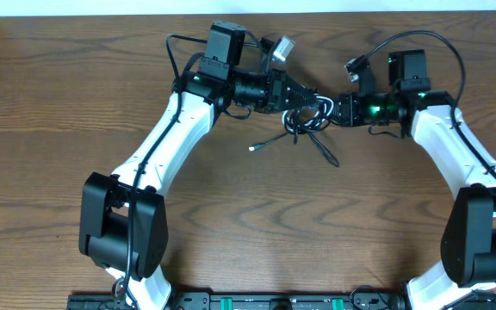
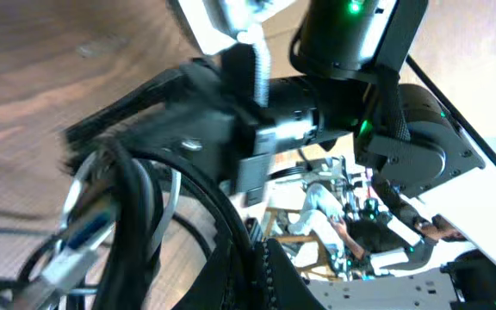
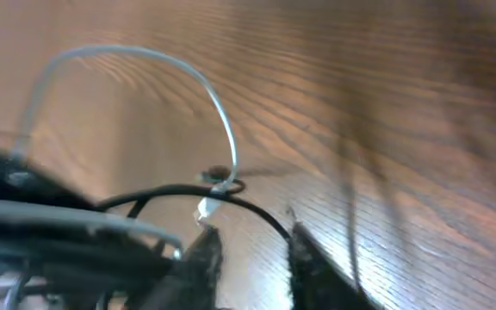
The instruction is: Untangle cables
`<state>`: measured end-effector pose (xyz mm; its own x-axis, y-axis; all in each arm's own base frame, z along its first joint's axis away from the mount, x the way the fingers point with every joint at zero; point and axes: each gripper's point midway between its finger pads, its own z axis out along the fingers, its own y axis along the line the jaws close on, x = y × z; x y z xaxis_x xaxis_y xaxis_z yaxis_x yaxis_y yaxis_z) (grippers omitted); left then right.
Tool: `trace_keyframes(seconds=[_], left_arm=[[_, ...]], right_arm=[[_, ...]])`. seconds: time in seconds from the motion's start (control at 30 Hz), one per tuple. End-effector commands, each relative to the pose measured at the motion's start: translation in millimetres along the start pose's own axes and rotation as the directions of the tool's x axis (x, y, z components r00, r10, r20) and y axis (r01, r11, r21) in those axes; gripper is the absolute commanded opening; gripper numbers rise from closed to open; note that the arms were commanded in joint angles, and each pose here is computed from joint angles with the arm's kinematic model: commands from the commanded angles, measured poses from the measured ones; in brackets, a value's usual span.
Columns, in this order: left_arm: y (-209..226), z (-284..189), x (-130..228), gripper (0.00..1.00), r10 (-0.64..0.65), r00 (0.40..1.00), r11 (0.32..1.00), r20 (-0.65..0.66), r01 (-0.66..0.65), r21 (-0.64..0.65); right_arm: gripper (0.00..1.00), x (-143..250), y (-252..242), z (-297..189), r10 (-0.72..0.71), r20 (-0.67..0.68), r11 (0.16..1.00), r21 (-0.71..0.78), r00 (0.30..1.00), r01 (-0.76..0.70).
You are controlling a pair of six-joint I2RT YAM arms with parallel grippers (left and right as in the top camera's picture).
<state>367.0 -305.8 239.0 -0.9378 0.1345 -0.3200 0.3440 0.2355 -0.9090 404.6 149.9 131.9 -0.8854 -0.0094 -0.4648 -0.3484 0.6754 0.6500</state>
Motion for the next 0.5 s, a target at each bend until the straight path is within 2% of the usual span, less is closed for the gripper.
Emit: trace_keyframes(seconds=[0.0,0.07,0.13,0.3,0.47], left_arm=[[-4,-9,-11,0.08,0.025,0.999,1.000,0.038,-0.024,-0.021],[-4,-9,-11,0.08,-0.003,0.999,1.000,0.038,0.003,-0.020],[-4,-9,-11,0.08,-0.031,0.999,0.999,0.038,0.032,-0.019],[-5,-9,-11,0.08,-0.112,0.993,0.994,0.037,0.112,-0.012],[-16,-9,-5,0.08,-0.153,0.988,0.987,-0.005,0.153,0.043]], right_arm=[[0.43,-17,25,-31,-0.024,0.071,0.982,-0.186,0.997,0.037],[0.54,-24,30,-45,-0.061,0.114,0.975,-0.206,0.992,0.083],[0.62,-26,33,-49,-0.103,0.130,0.972,-0.199,0.986,0.128],[0.64,-16,44,-40,-0.198,0.111,0.952,-0.213,0.974,0.218],[0.58,-9,42,-24,-0.252,0.070,0.955,-0.143,0.965,0.260]])
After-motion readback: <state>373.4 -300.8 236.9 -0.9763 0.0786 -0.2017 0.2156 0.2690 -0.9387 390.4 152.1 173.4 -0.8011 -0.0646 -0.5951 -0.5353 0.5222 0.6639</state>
